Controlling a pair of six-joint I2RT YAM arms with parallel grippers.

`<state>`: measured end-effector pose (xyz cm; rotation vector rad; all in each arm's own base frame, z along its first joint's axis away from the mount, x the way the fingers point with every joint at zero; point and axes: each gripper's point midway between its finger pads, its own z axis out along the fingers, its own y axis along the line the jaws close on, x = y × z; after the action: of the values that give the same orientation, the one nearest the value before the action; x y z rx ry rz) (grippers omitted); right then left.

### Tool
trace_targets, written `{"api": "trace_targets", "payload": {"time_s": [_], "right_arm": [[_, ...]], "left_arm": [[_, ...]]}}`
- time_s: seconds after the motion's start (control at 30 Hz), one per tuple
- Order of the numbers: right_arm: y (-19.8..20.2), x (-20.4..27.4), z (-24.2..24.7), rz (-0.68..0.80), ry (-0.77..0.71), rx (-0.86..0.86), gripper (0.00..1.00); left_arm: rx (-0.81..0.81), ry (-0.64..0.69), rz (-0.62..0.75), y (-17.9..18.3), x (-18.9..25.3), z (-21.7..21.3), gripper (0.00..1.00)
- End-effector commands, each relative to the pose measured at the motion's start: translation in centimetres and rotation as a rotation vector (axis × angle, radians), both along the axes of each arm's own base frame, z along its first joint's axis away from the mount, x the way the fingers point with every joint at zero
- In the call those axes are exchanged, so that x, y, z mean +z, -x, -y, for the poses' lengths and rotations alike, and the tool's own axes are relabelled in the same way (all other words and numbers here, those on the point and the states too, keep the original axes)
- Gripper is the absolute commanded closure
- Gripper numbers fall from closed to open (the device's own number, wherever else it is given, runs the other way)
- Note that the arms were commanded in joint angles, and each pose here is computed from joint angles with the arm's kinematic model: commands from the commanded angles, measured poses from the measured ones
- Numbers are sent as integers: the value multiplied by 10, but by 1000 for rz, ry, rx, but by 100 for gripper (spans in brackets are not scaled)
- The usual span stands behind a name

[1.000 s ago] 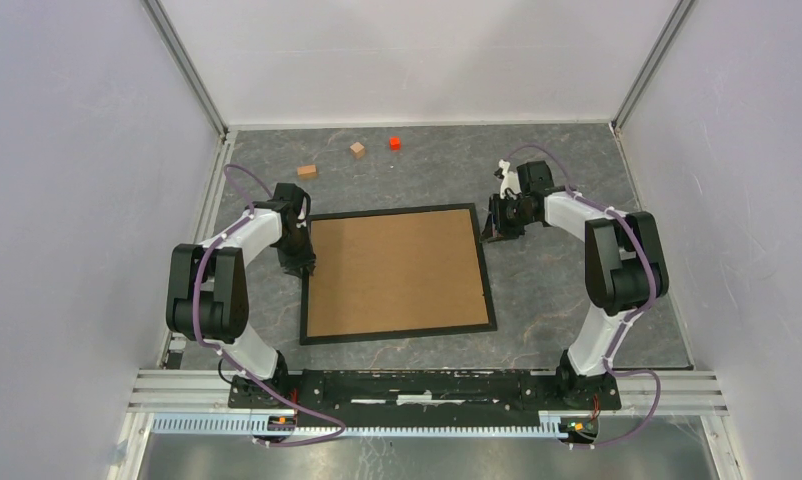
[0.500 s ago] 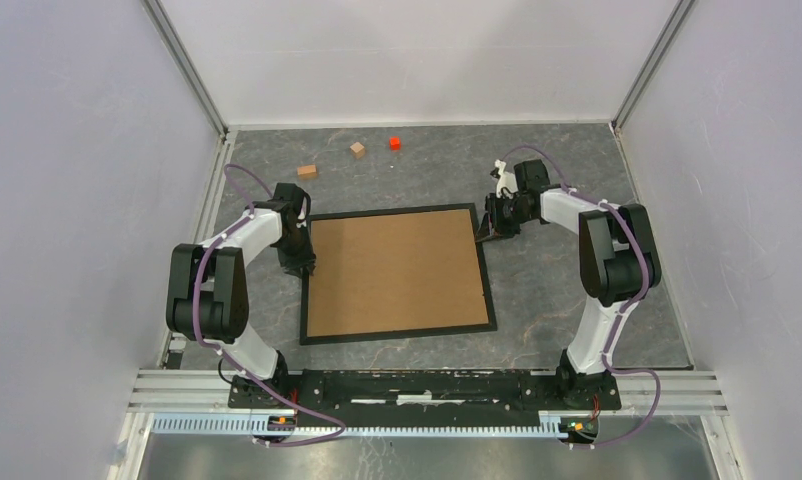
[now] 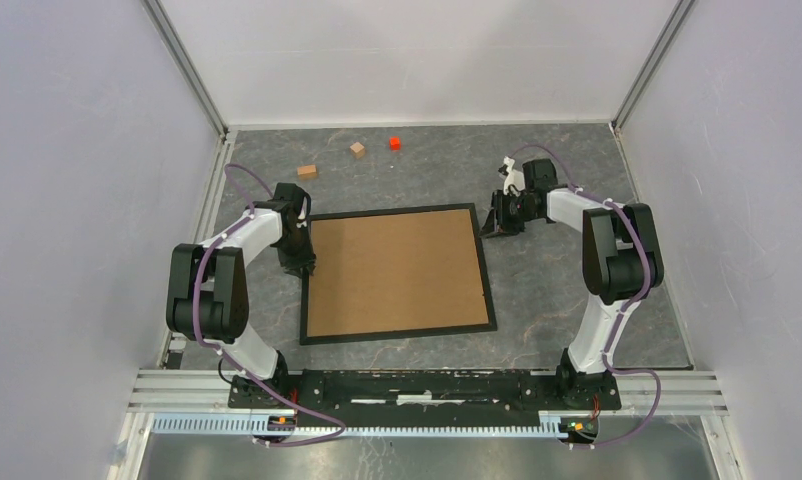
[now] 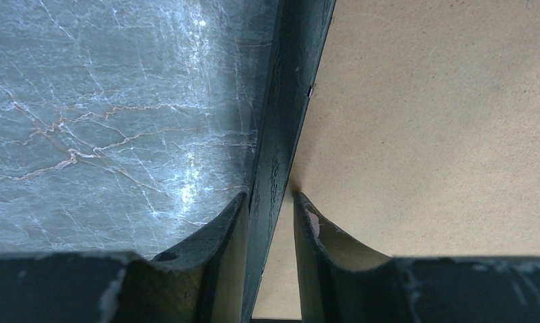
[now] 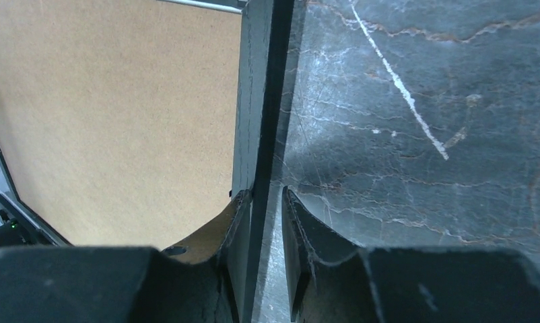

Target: Put the photo into the frame

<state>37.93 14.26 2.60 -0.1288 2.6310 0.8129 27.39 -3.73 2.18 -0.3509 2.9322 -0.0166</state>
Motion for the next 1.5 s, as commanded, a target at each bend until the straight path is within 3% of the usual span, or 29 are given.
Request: {"api": "trace_targets", "payload": {"time_s": [0.0,0.77,1.17,1.47], "right_arm": [[3,0,-7,11,-29,24,71],[18,-28,-10,-56,83,28,73],[43,-71,-12,-131,312,28,74],[58,-94,7,-160,635,73,72]], "left_arm": [[-59,10,-95,21,-21,8,64],[-61,12,-84,19,-18,8,64],[-69,35,-89,19,-18,14,64],[-74,36,-91,20,-19,15,64]]}}
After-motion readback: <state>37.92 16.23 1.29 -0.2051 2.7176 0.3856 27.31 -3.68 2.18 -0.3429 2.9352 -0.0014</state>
